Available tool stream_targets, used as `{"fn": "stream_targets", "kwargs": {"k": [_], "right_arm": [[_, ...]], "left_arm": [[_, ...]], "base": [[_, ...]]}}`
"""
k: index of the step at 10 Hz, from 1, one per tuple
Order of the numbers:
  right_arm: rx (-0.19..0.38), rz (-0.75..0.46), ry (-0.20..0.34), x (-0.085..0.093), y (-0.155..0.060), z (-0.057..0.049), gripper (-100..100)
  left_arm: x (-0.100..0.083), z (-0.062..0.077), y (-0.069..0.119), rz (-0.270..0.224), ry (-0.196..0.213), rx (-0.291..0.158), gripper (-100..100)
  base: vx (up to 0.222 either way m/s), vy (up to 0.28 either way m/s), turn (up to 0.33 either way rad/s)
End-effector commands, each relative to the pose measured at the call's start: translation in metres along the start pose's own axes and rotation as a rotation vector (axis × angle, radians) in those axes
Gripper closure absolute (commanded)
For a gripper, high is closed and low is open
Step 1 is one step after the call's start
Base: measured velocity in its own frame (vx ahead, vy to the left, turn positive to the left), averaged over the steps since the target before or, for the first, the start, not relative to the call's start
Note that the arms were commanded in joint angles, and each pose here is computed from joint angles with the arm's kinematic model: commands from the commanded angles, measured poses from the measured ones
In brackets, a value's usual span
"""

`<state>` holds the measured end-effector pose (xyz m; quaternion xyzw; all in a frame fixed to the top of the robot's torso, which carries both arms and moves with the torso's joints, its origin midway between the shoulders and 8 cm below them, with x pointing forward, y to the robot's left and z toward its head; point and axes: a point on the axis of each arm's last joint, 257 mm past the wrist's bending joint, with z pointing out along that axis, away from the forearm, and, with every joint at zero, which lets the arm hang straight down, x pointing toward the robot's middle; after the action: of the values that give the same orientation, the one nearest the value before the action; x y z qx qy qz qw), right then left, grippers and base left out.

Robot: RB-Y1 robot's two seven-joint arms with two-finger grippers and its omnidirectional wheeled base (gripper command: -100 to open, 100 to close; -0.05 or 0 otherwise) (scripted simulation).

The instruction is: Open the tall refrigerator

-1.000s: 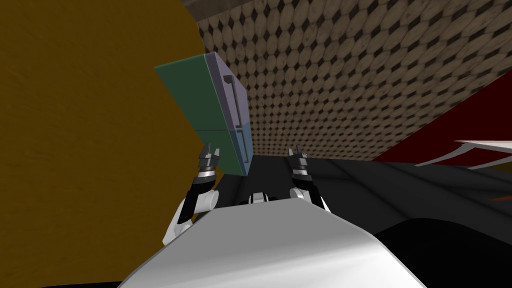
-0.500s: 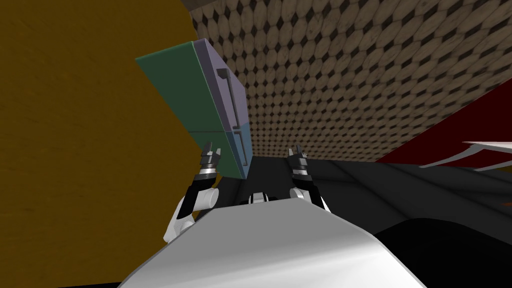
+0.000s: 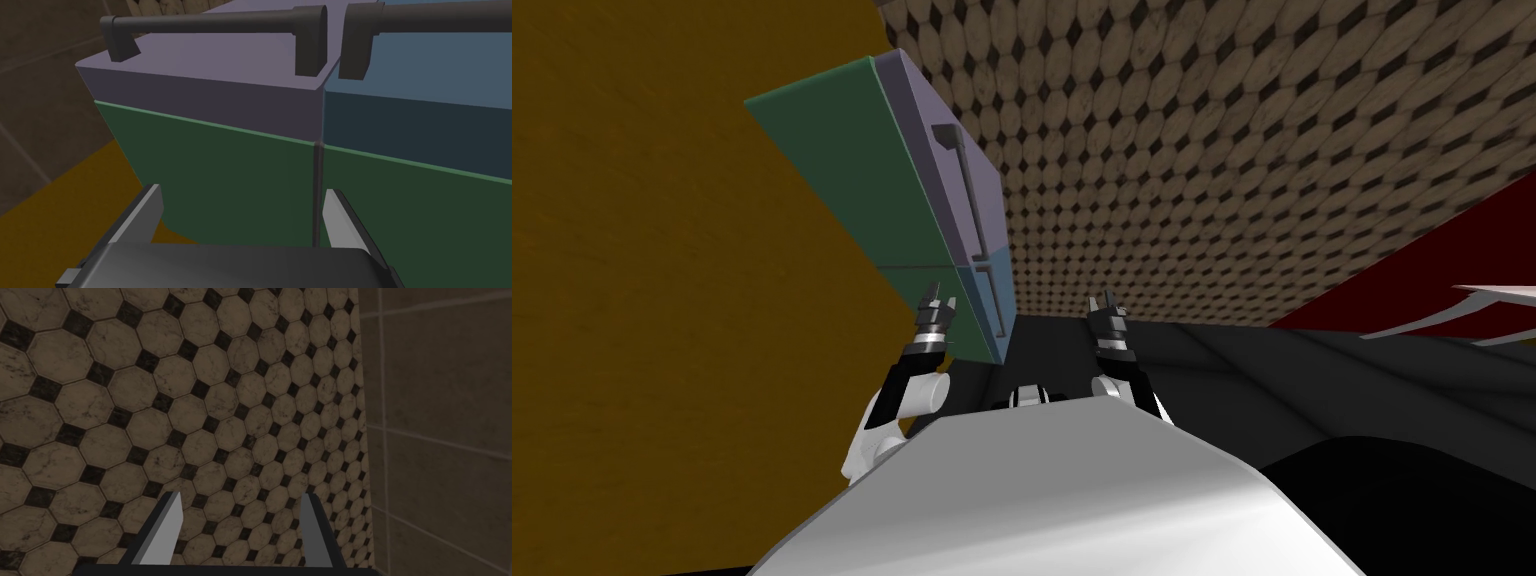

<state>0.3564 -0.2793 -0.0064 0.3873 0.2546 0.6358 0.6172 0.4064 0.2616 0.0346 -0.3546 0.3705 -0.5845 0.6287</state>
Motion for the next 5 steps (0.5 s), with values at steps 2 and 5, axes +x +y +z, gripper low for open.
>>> {"fn": "stream_targets", "kwargs": {"k": [2,5], "right_arm": [[0.000,0.000,0.000,0.0000,0.0000,0.0000,0],[0.000,0.000,0.000,0.0000,0.0000,0.0000,0]], "left_arm": [[0.0013,0.0050,0.0083,-0.024,0.000,-0.059,-100],[0.0042,0.0087,0.0153,-0.036,0.011,-0.109,-100]], "base": [[0.110,-0.014,-0.009],[0.139,-0.031,-0.010]]}}
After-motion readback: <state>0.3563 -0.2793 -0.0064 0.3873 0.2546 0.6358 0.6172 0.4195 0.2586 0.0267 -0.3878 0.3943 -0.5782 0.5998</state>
